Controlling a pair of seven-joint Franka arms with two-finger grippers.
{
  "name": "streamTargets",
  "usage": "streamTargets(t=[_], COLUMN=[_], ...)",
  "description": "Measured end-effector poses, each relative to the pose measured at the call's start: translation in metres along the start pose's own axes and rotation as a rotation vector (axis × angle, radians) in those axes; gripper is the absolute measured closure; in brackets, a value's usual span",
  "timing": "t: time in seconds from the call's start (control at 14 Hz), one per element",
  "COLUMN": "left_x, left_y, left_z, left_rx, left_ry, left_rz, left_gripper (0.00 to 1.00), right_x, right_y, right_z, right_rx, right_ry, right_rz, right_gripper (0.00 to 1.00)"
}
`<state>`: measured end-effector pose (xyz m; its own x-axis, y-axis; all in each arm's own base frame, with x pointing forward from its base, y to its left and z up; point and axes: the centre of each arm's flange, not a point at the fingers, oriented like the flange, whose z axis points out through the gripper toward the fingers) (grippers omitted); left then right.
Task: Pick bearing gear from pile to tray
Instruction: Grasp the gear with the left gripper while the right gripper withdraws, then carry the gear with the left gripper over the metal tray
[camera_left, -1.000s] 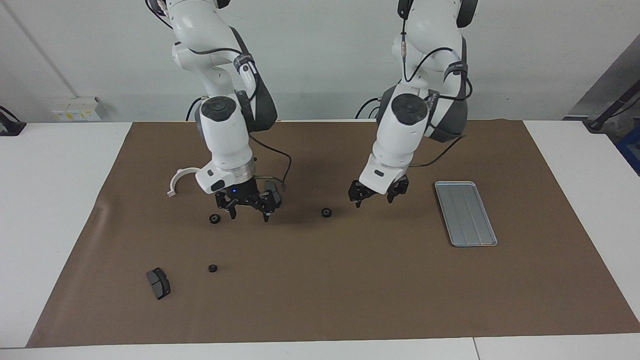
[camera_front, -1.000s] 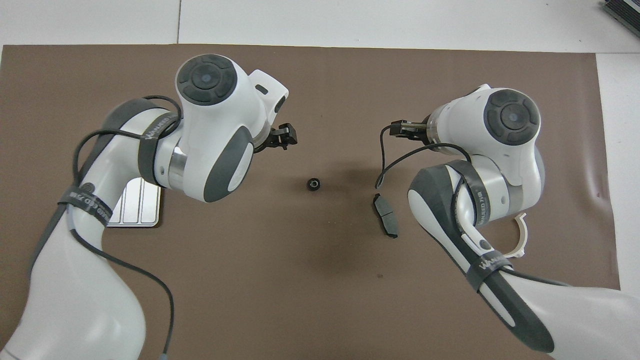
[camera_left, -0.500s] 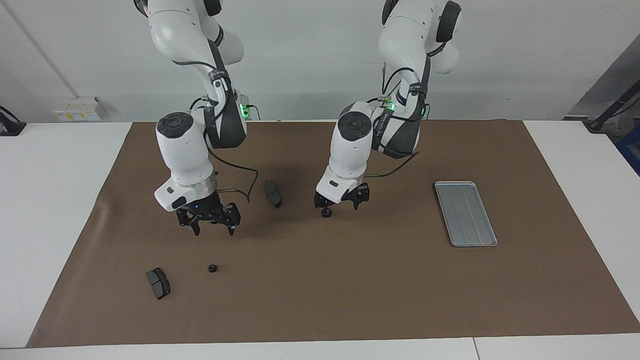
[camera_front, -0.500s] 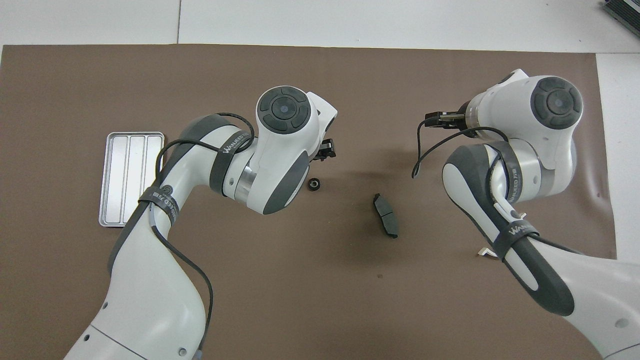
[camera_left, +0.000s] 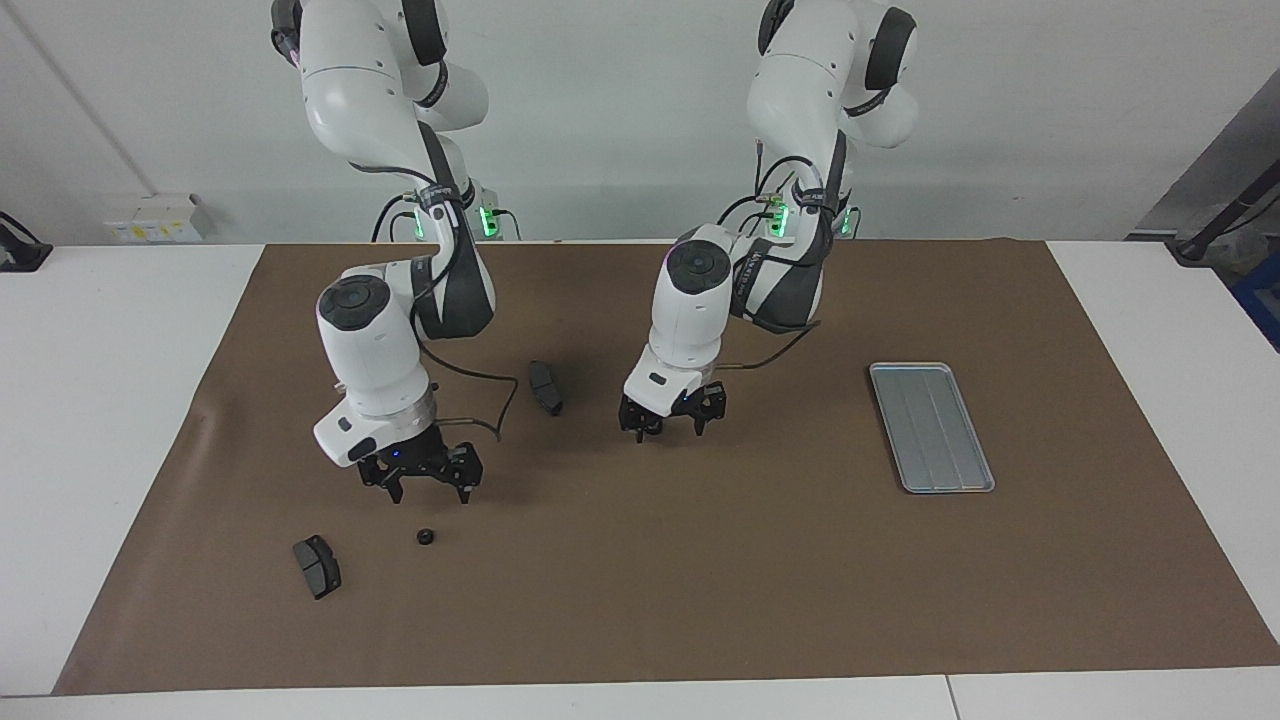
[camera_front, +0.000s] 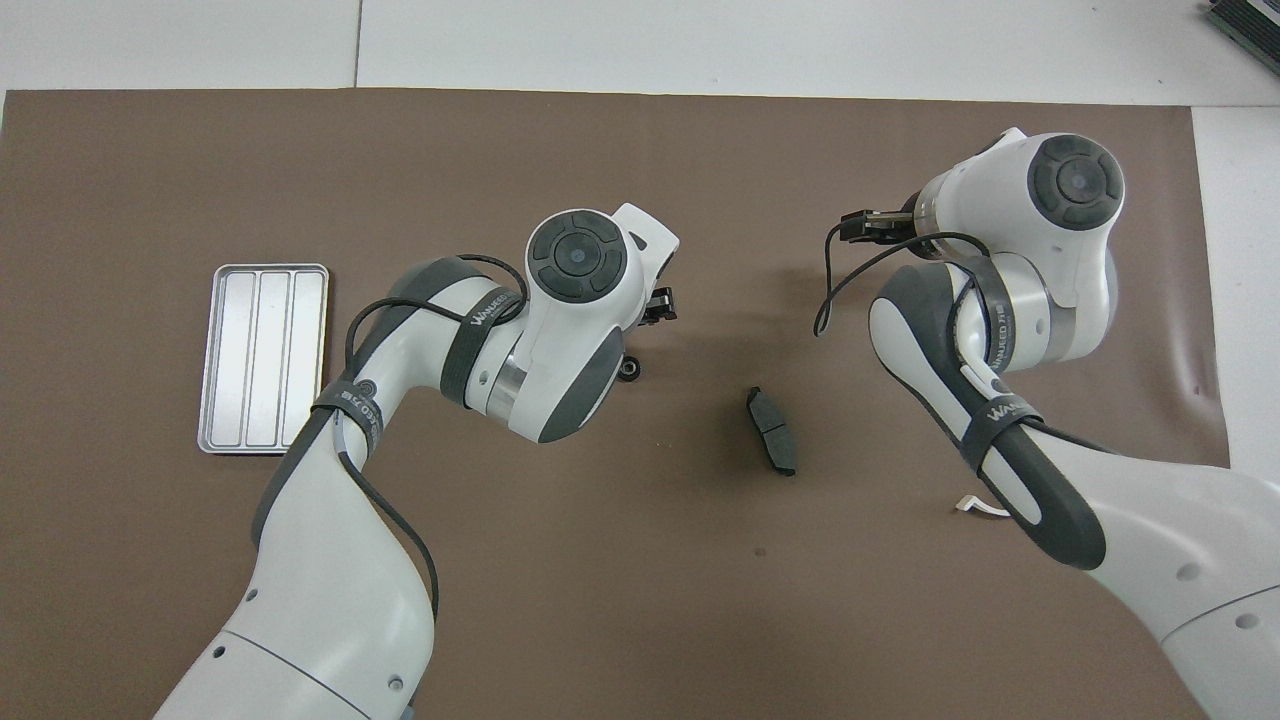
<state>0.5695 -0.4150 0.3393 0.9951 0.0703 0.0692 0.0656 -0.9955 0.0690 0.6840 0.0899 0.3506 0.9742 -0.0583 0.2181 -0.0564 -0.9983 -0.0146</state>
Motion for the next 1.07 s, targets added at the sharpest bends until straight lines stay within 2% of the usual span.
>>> streamTargets(t=[0.43,0.93,1.0,1.07], left_x=[-0.032,-0.025,-0.025,-0.026], left_y=[0.022,0.014,0.014,0.013], left_z=[0.030,0.037,0.037,0.038], left_rx=[0.020,0.029,0.030,0.031], left_ry=[-0.025,-0.019,-0.019,-0.020], left_rz=[0.048,0.021,0.020,0.019], left_gripper=[0.05,0.12,0.16,0.17], right_x=[0.001,0.017,0.020,0.021], right_y=[0.015,0.012,0.012,0.012], right_z=[0.022,0.060,0.062,0.063], right_rx=[-0.011,-0.045,-0.045,-0.045], right_ry=[-0.026,0.008,0.010,0.011], right_rz=[0.004,-0.054,-0.054,-0.054], right_gripper=[0.00,0.00,0.00,0.03])
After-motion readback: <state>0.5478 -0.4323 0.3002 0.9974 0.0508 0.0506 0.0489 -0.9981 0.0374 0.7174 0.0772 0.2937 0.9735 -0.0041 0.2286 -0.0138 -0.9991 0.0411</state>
